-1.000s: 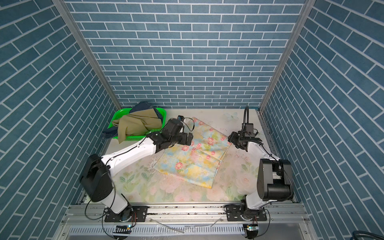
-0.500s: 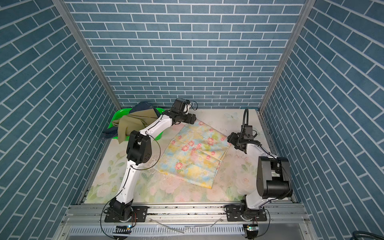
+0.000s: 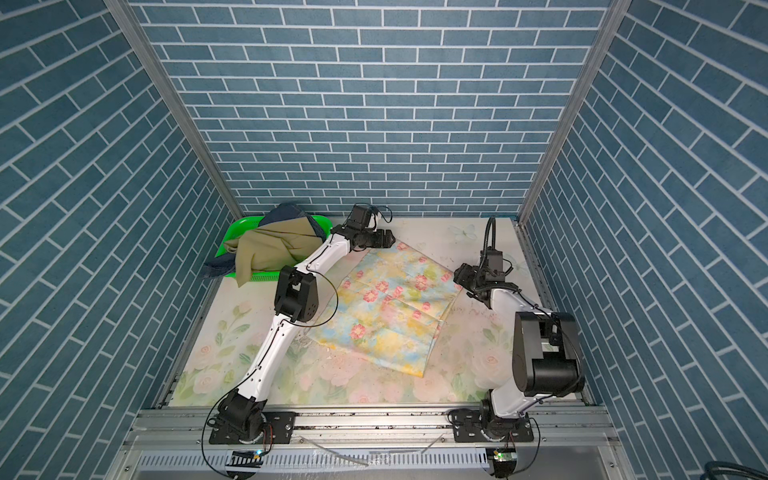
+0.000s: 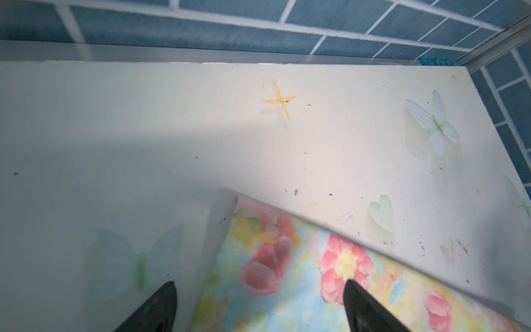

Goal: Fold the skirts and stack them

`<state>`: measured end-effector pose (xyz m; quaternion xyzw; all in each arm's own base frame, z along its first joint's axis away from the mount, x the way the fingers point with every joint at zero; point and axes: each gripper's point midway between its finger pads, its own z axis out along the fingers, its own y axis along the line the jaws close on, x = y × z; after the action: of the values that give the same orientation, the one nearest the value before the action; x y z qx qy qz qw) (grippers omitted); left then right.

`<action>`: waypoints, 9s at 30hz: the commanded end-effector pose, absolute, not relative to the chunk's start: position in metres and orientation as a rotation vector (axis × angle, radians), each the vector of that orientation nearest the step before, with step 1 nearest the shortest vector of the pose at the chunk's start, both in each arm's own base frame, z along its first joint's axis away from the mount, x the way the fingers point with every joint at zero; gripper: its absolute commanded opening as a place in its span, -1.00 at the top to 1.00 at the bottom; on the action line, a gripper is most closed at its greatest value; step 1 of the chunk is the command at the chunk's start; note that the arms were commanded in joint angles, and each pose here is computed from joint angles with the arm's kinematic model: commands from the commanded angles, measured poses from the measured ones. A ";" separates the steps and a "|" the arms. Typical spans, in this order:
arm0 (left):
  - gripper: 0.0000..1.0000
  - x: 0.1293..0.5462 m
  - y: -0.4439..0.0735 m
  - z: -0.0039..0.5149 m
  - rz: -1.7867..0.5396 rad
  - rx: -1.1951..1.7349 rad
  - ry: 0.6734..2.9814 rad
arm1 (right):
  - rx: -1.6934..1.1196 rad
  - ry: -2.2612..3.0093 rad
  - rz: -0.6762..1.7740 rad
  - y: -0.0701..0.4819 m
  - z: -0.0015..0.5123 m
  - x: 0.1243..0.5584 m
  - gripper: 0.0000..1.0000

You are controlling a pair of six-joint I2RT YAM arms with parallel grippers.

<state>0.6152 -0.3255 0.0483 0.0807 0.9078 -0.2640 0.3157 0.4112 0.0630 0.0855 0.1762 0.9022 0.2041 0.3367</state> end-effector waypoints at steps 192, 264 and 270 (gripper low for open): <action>1.00 0.343 -0.193 0.109 -0.311 0.039 2.609 | 0.418 2.597 0.528 0.104 0.086 0.228 1.00; -0.84 0.386 -0.208 0.056 -0.086 0.213 2.705 | 0.588 2.723 0.571 0.106 -0.001 0.244 0.94; -0.84 0.382 -0.204 0.051 -0.061 0.225 2.721 | 0.466 2.697 0.417 0.091 0.034 0.255 1.00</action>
<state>0.3869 -0.2093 0.0570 0.0729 0.9723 -0.0401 0.2184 0.2614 0.1089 0.0248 0.1857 0.9418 0.2082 0.1873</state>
